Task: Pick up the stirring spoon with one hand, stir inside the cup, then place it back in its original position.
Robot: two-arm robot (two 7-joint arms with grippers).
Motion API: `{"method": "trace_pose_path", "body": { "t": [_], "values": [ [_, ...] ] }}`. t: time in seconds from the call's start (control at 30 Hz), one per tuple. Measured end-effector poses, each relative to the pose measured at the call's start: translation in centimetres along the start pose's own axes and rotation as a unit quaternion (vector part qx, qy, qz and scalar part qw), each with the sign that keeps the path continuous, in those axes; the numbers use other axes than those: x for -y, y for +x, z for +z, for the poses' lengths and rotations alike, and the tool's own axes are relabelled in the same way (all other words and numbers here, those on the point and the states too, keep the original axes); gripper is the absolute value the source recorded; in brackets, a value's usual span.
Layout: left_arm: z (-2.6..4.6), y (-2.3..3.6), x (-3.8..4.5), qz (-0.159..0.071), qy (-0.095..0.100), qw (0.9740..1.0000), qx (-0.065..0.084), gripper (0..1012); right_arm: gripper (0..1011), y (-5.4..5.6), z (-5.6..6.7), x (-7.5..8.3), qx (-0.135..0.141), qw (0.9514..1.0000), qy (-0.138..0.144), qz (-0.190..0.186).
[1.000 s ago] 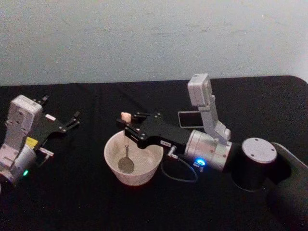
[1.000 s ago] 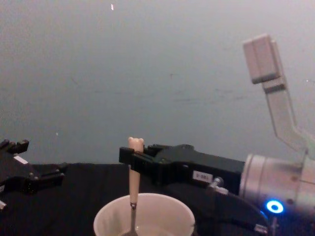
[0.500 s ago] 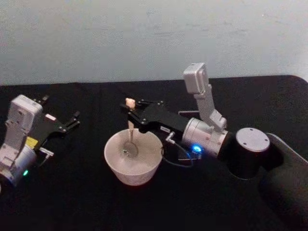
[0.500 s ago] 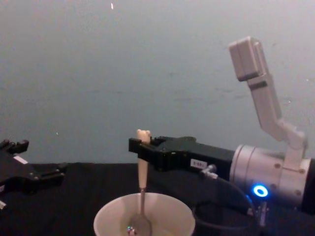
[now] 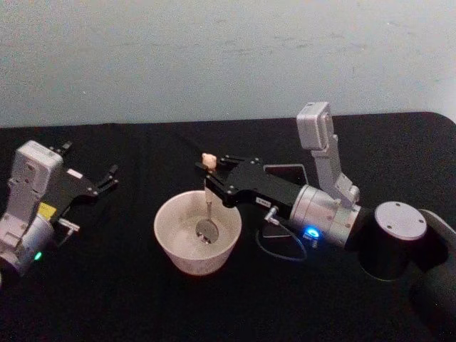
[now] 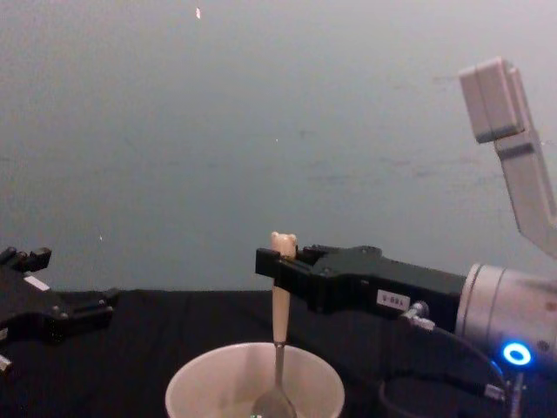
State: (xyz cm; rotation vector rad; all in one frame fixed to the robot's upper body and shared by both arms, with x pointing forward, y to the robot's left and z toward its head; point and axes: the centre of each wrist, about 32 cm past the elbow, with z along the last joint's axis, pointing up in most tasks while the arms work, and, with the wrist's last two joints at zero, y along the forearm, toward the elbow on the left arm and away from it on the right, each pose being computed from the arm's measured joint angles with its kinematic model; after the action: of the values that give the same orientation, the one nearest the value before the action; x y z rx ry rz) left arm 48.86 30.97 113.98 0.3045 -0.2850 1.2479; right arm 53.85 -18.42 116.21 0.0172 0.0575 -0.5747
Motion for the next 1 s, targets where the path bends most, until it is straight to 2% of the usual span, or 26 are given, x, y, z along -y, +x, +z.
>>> {"method": "trace_pose_path", "body": {
  "t": [0.23,0.53,0.67,0.77,1.0],
  "values": [
    [0.0,0.0,0.0,0.0,0.0,1.0,0.0,1001,212,-0.4,0.4,0.4,-0.01,0.9998,0.016,0.003],
    [0.0,0.0,0.0,0.0,0.0,1.0,0.0,1001,212,-0.3,1.4,0.7,-0.03,0.9981,0.05,-0.018],
    [0.0,0.0,0.0,0.0,0.0,1.0,0.0,1001,212,-0.2,2.0,1.2,-0.034,0.9965,0.07,-0.031],
    [0.0,0.0,0.0,0.0,0.0,1.0,0.0,1002,212,-0.1,2.8,2.0,-0.037,0.9935,0.095,-0.052],
    [0.0,0.0,0.0,0.0,0.0,1.0,0.0,1001,213,0.2,4.1,3.8,-0.035,0.9878,0.128,-0.083]
  ]
}}
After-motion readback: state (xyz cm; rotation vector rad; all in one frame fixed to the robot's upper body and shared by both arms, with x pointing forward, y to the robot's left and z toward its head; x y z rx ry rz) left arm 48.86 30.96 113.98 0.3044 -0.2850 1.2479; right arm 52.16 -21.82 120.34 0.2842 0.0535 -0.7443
